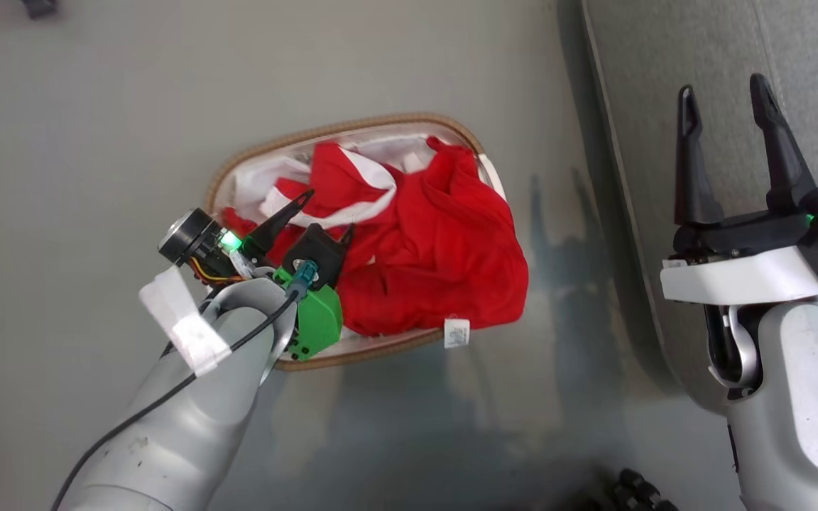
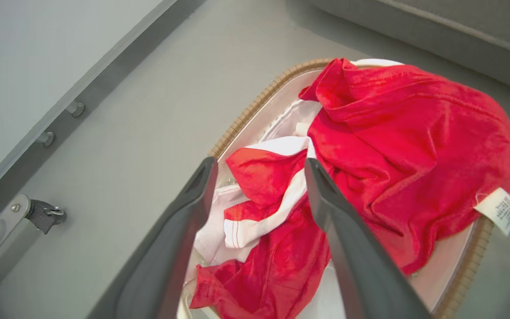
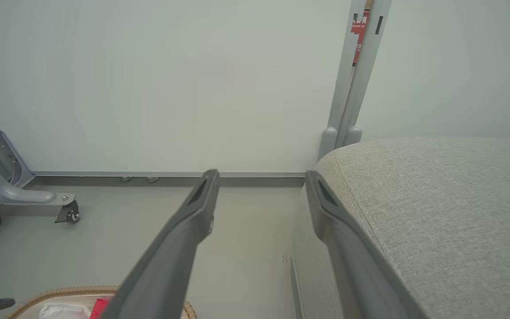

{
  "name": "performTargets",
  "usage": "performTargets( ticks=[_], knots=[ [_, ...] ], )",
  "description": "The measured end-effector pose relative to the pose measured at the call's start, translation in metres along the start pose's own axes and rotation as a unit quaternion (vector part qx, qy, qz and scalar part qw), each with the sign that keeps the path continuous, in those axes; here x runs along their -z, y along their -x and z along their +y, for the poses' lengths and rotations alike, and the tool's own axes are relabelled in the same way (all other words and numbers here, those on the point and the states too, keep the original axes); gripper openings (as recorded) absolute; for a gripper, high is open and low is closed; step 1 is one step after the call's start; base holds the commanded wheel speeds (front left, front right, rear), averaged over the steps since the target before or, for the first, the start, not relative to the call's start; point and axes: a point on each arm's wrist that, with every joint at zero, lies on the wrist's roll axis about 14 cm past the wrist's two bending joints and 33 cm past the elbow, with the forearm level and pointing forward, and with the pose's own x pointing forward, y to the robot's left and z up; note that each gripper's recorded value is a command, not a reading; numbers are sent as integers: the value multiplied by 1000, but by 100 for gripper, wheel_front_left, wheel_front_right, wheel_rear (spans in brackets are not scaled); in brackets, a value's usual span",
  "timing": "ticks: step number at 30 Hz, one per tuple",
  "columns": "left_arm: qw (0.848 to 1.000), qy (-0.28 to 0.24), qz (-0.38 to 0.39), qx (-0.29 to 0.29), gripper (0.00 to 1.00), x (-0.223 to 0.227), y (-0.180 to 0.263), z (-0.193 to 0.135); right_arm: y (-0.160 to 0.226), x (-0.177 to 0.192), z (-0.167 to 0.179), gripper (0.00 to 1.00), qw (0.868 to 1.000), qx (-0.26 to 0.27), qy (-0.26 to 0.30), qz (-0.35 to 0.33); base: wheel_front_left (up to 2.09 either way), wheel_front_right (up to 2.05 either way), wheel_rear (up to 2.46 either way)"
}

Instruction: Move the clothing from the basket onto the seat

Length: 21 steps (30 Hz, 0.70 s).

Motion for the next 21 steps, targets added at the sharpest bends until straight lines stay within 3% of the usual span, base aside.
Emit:
performTargets(
  ticks=[7,21],
  knots=[
    [994,-11,85,67,100,62,-33,-23,4,29,-19,100,999,21,2,30,0,0,0],
    [988,5,131,87,100,109,-78,-26,21,53,-48,100,996,53,17,72,0,0,0]
  ],
)
